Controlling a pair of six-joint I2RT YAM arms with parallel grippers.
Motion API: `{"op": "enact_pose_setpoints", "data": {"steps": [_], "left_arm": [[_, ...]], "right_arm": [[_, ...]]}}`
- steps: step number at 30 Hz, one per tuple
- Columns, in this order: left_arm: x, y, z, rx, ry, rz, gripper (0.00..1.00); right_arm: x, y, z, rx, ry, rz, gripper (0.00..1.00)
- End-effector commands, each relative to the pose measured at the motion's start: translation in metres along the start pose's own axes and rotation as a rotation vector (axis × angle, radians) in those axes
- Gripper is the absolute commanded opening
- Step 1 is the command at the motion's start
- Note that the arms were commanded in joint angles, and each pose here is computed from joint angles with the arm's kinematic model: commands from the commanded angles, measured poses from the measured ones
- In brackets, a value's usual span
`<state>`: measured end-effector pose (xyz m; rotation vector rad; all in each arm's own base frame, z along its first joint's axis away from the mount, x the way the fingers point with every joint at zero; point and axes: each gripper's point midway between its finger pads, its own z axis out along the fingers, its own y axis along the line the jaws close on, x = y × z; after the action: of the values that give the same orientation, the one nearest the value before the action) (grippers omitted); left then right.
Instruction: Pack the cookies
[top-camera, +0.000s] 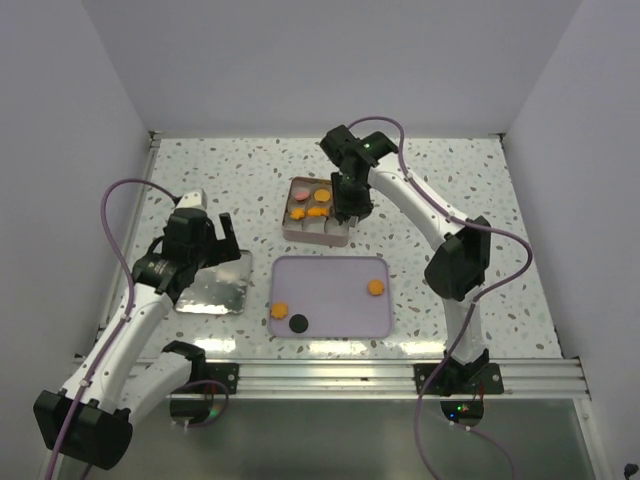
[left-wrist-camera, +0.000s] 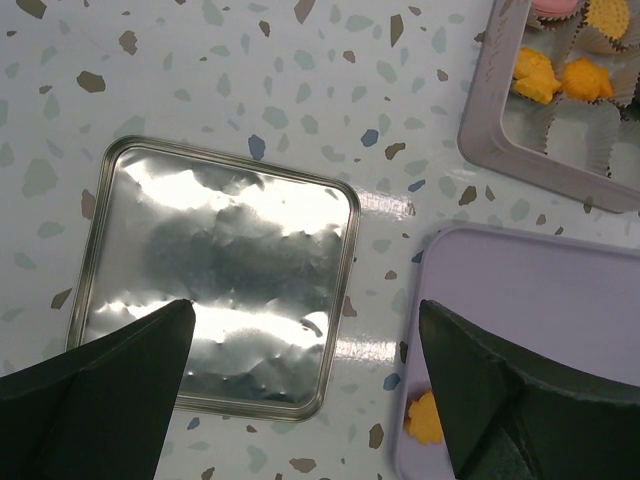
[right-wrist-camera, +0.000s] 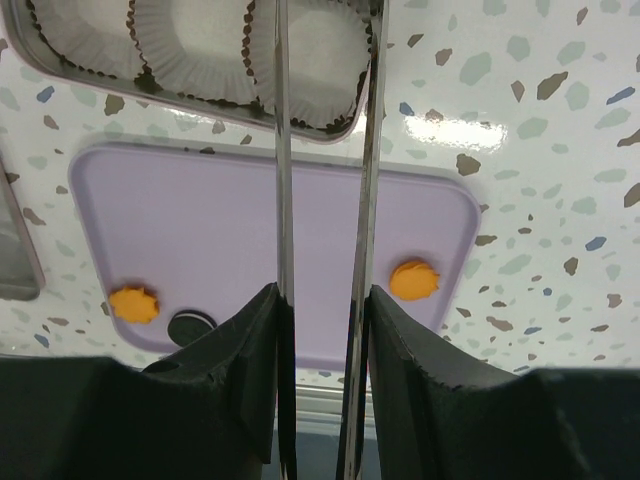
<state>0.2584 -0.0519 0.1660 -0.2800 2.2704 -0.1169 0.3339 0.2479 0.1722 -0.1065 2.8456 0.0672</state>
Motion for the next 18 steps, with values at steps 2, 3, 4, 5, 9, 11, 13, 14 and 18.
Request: {"op": "enact_pose_setpoints", "data": {"steps": [2, 3, 4, 5, 9, 11, 13, 14, 18], "left_arm": [[-0.006, -0.002, 0.001, 0.000, -0.020, -0.011, 1.00], [-0.006, -0.002, 0.001, 0.000, -0.020, -0.011, 1.00], [-0.006, -0.002, 0.001, 0.000, -0.019, -0.010, 1.00], [-0.005, -0.003, 0.002, 0.000, -0.017, -0.011, 1.00], [-0.005, -0.003, 0.002, 0.000, -0.012, -0.009, 1.00], [-0.005, -0.003, 0.002, 0.002, -0.013, -0.009, 1.00], [-0.004, -0.002, 0.003, 0.001, -0.008, -0.006, 1.00], [-0.004, -0.003, 0.003, 0.004, -0.009, -0.005, 1.00], [-0.005, -0.004, 0.002, 0.008, -0.010, -0.006, 1.00]], "right_arm": [[-0.009, -0.007, -0.013, -0.013, -0.007, -0.004, 0.40], [-0.009, -0.008, -0.014, -0.013, -0.007, -0.001, 0.41], [-0.010, -0.008, -0.013, -0.011, -0.007, 0.000, 0.41], [-0.011, -0.008, -0.014, -0.015, -0.009, 0.001, 0.42], [-0.012, -0.009, -0.018, -0.020, -0.015, 0.003, 0.45], [-0.012, -0.010, -0.021, -0.022, -0.020, 0.007, 0.45], [-0.012, -0.010, -0.023, -0.021, -0.021, 0.010, 0.45], [-0.011, -0.010, -0.026, -0.024, -0.026, 0.011, 0.45], [-0.008, -0.012, -0.033, -0.035, -0.032, 0.019, 0.46]]}}
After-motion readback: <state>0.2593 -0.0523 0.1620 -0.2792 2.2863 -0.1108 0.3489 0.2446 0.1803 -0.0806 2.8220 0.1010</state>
